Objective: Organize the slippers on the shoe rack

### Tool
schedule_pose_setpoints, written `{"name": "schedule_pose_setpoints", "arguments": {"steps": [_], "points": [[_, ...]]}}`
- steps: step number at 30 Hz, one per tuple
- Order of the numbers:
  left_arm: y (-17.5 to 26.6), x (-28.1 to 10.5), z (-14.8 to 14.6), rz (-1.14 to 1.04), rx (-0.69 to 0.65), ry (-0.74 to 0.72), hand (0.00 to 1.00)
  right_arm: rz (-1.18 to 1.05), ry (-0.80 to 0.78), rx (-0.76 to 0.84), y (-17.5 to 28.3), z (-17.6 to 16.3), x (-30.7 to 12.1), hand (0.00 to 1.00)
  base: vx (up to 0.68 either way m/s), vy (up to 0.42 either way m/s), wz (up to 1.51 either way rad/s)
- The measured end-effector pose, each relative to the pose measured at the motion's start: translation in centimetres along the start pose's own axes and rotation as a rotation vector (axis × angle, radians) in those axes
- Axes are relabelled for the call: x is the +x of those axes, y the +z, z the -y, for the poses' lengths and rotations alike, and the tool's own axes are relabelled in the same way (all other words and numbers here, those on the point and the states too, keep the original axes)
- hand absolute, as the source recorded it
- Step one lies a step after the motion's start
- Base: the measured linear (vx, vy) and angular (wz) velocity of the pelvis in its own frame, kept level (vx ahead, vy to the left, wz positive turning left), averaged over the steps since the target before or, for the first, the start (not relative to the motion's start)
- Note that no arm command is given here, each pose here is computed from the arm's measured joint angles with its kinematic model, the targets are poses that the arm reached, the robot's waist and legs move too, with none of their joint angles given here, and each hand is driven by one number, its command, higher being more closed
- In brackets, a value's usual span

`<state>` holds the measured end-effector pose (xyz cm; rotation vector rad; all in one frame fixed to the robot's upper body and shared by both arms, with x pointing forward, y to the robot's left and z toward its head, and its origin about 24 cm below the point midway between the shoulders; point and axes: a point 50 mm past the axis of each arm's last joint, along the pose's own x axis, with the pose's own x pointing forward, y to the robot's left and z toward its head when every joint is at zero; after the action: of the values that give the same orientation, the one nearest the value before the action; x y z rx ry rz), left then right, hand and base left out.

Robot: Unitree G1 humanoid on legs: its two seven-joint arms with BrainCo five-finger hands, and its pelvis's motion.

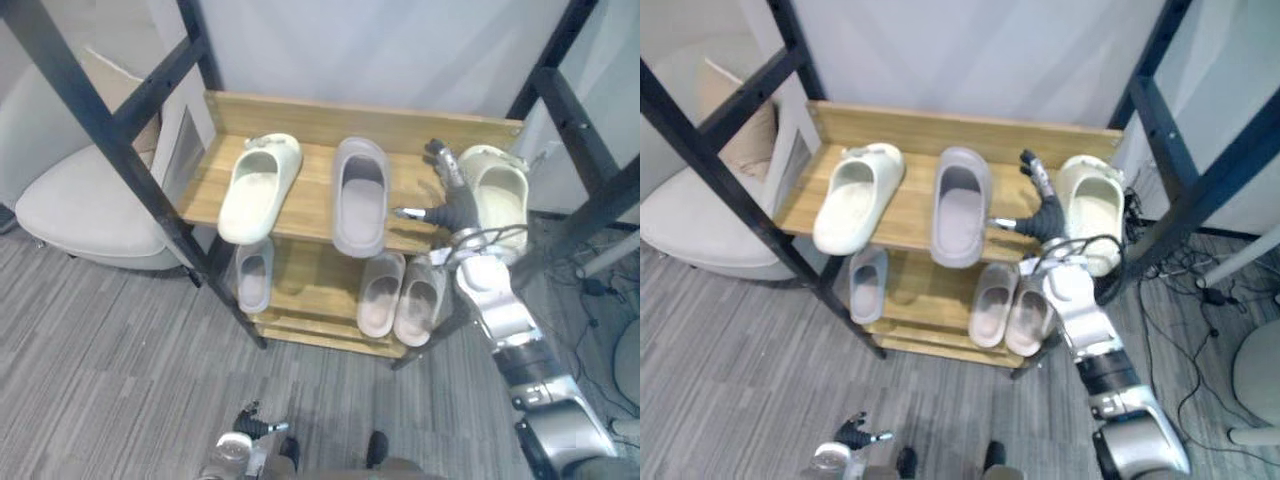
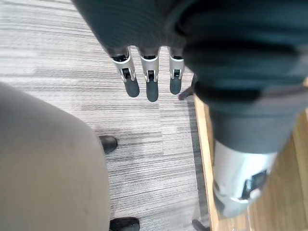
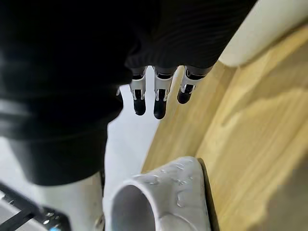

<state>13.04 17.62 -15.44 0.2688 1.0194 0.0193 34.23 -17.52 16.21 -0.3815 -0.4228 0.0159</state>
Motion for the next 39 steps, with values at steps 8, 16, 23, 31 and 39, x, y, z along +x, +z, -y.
{"name": "schedule_pose_setpoints", "arguments": {"steps": [8,16,23,31,39], "points": [[0.7,0.0,-0.1,0.029,-0.011,0.005,0.0,0.001,0.035,-0.047,0.6,-0.4,2.2,0.0,-0.01,-0.009,0.11],[1.0,0.1,-0.3,0.043,-0.016,0.011,0.0,-0.011,0.045,-0.088,1.1,-0.4,4.1,1.0,0.0,-0.001,0.03],[1.3,0.1,-0.6,0.057,-0.036,0.034,0.0,0.013,0.045,-0.066,2.4,-0.2,5.5,1.0,0.0,-0.001,0.01],[1.3,0.1,-0.8,0.058,-0.036,0.037,0.0,0.028,0.049,-0.031,2.7,-0.3,5.3,1.0,-0.01,0.004,-0.03],[1.0,0.1,-1.1,0.041,-0.064,0.052,0.0,0.082,0.094,0.041,2.7,-1.2,1.9,1.0,-0.01,0.004,-0.02]]}}
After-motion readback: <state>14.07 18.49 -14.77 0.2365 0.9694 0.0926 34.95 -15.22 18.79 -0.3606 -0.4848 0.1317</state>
